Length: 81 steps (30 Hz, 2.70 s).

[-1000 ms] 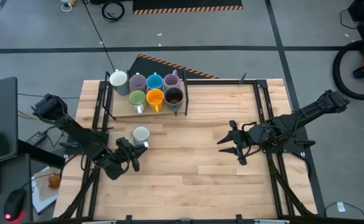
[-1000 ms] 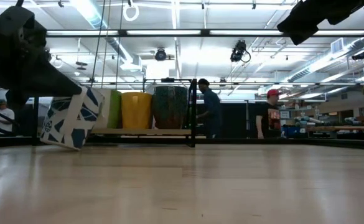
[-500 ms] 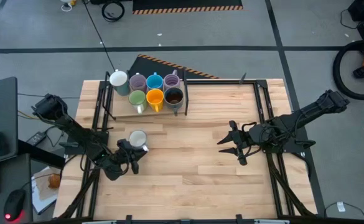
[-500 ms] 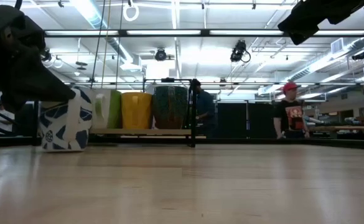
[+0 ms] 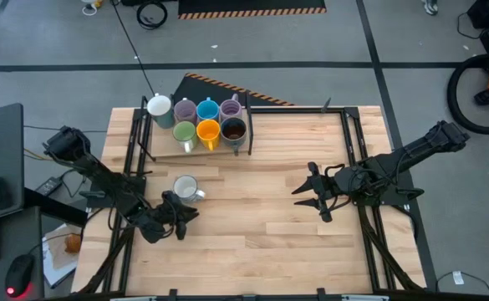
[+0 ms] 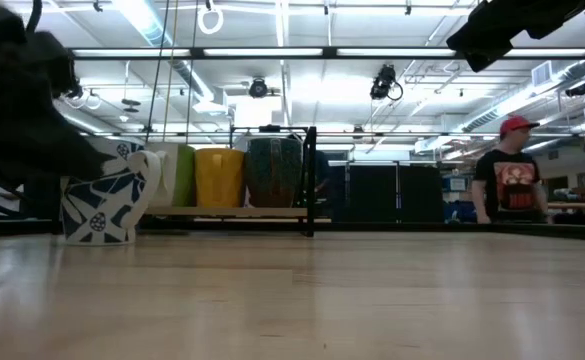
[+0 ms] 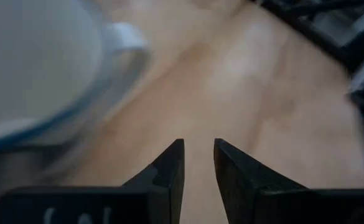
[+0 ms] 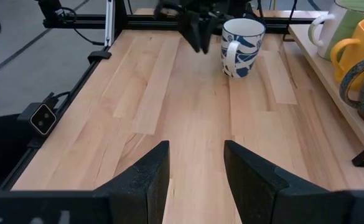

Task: Place coffee mugs
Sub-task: Put the blue patterned mug on the shelf

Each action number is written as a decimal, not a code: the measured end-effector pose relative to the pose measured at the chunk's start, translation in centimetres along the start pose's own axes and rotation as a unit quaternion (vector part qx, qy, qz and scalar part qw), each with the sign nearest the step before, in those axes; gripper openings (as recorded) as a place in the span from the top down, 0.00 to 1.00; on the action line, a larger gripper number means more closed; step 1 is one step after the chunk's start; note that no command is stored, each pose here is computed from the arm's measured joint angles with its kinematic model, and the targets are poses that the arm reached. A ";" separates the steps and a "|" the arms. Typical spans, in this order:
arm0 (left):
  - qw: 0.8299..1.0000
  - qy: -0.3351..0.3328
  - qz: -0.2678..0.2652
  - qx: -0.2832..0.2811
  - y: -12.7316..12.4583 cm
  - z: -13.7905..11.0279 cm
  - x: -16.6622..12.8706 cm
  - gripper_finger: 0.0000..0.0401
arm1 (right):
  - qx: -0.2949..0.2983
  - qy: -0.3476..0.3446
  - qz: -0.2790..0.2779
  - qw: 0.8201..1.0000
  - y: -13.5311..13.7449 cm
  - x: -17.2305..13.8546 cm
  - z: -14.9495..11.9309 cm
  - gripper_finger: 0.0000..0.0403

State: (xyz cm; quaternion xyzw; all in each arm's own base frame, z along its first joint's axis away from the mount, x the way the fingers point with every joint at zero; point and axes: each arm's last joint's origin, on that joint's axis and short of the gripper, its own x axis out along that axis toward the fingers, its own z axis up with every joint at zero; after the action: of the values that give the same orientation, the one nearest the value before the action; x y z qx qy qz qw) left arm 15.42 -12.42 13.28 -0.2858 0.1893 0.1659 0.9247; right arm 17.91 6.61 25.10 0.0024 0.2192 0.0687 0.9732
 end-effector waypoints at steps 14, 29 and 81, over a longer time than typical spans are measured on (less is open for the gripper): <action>0.997 0.027 0.077 0.007 -6.1 8.7 1.5 0.84 | -0.007 0.000 -0.001 1.000 0.0 0.0 0.0 0.61; 0.974 0.171 0.148 -0.015 -5.4 15.2 8.3 0.85 | -0.026 0.047 -0.008 0.999 0.3 2.1 -1.0 0.61; 0.814 0.489 0.310 0.053 -8.1 12.9 11.3 0.86 | -0.028 0.013 0.026 0.999 1.6 4.5 -0.8 0.61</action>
State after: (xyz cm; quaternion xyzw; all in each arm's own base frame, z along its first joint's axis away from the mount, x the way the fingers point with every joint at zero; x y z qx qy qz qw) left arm 31.93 -8.92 21.90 -0.2057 0.7035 0.2716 0.6237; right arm 21.34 8.75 22.50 -0.0197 0.2301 0.1000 0.9678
